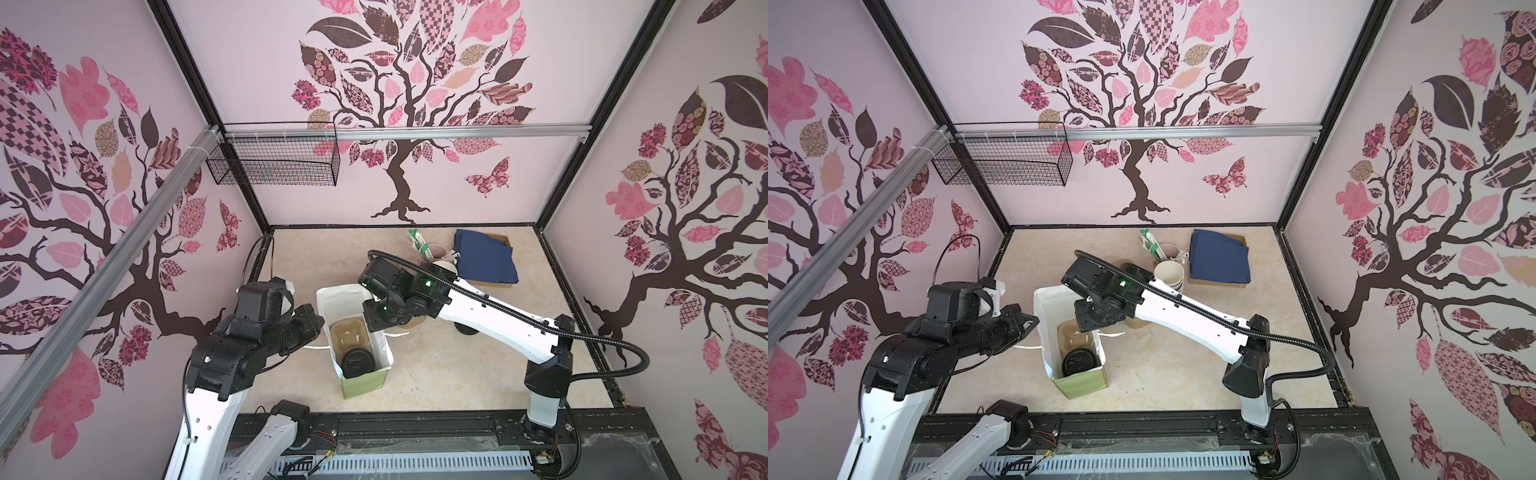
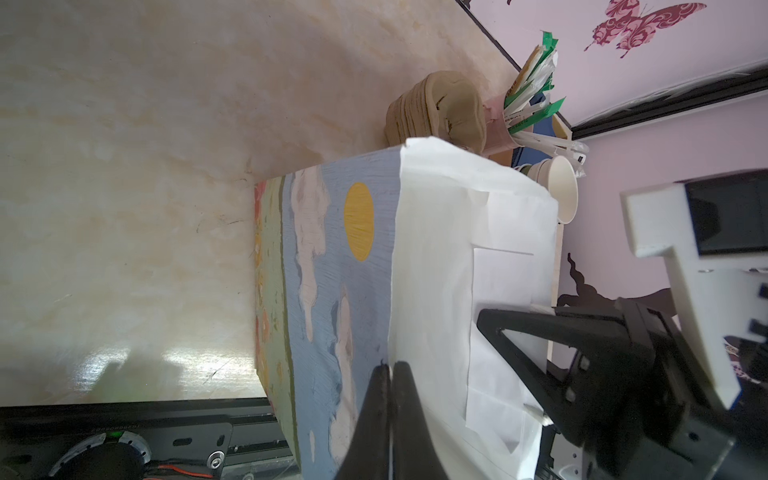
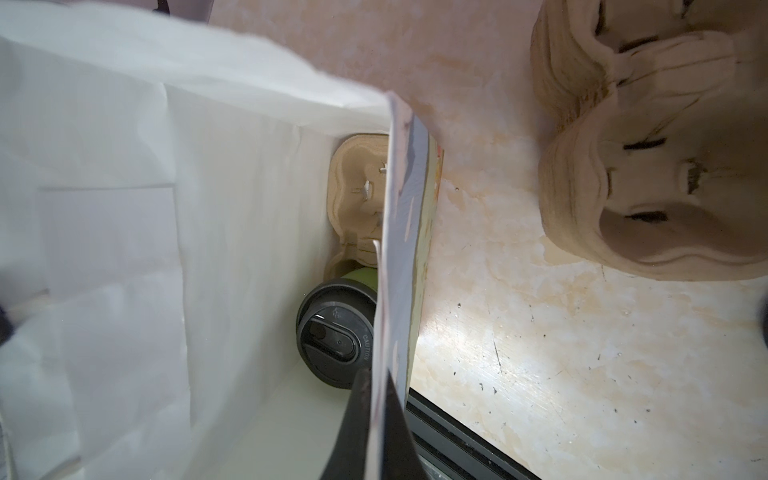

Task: Pack a coffee takeout order
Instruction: Shake the takeout bag at the center of the table.

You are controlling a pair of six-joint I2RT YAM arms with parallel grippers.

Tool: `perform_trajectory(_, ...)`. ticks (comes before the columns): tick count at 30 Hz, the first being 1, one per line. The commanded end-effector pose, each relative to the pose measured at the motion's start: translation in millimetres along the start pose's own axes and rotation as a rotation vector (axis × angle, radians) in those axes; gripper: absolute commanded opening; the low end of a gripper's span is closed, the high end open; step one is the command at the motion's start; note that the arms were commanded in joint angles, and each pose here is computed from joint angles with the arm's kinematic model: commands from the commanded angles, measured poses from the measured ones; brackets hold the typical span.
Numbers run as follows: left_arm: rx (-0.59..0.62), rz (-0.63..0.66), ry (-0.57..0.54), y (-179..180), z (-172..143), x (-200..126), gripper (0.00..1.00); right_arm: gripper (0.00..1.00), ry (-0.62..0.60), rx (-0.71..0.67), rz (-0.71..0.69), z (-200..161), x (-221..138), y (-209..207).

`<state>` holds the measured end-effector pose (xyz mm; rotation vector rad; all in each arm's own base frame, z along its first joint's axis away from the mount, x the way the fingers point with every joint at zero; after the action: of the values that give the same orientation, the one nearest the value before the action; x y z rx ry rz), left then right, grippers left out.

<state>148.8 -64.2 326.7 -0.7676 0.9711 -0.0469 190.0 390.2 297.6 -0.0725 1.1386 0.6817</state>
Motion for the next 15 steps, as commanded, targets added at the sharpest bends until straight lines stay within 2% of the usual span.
perform_trajectory(1, -0.001, 0.023, 0.001, 5, -1, 5, 0.11, 0.0, 0.007, 0.011, -0.049, 2, 1, -6)
perform_trajectory(5, 0.003, 0.022, -0.005, 3, 1, 4, 0.37, 0.0, 0.027, 0.016, -0.067, 0, 6, -10)
perform_trajectory(11, 0.017, 0.024, -0.023, -1, 6, 0, 0.58, 0.0, 0.035, 0.021, -0.078, 0, 8, -13)
perform_trajectory(13, 0.021, 0.039, -0.034, -1, 8, -3, 0.67, 0.03, 0.036, 0.023, -0.087, 0, 8, -15)
perform_trajectory(15, 0.025, 0.053, -0.048, 0, 10, -6, 0.75, 0.13, 0.037, 0.024, -0.092, 1, 9, -17)
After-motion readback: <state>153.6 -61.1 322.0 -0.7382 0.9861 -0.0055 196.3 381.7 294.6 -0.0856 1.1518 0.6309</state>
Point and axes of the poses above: each gripper's point midway between its finger pads, its own x axis out along the fingers, its own y axis along the line the jaws close on, z = x × y, the point moved 5 cm from there along -x, back along the fingers, and after that the axes turned 8 degrees about -x, right-handed, at the moved point
